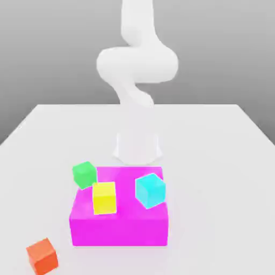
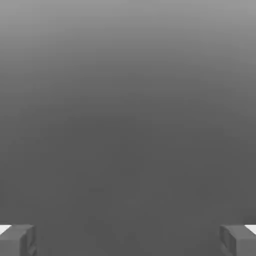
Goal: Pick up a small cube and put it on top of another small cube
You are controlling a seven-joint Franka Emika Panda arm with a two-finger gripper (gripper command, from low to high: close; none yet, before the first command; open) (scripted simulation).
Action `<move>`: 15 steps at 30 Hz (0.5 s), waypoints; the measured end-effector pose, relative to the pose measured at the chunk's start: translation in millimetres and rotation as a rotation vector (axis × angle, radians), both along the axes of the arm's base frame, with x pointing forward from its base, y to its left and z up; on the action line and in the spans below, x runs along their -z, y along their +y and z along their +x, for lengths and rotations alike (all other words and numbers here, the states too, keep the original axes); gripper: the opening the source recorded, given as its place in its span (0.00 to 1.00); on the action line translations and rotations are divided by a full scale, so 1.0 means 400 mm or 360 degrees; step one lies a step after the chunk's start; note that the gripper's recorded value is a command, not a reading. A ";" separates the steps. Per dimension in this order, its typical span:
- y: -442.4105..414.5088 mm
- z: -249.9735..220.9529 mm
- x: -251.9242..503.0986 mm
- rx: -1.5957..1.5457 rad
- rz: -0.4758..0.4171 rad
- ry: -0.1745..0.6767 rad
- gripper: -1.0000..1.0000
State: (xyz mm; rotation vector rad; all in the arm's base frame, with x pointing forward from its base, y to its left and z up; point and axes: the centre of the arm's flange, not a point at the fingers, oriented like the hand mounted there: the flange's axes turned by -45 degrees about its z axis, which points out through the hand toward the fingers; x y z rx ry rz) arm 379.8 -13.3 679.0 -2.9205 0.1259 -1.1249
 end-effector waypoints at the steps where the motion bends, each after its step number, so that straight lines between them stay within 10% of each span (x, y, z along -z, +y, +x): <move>1: -0.016 0.034 0.036 0.0042 0.0020 0.0044 0.50; 15: -0.272 0.297 0.606 0.0631 0.0283 0.0595 0.50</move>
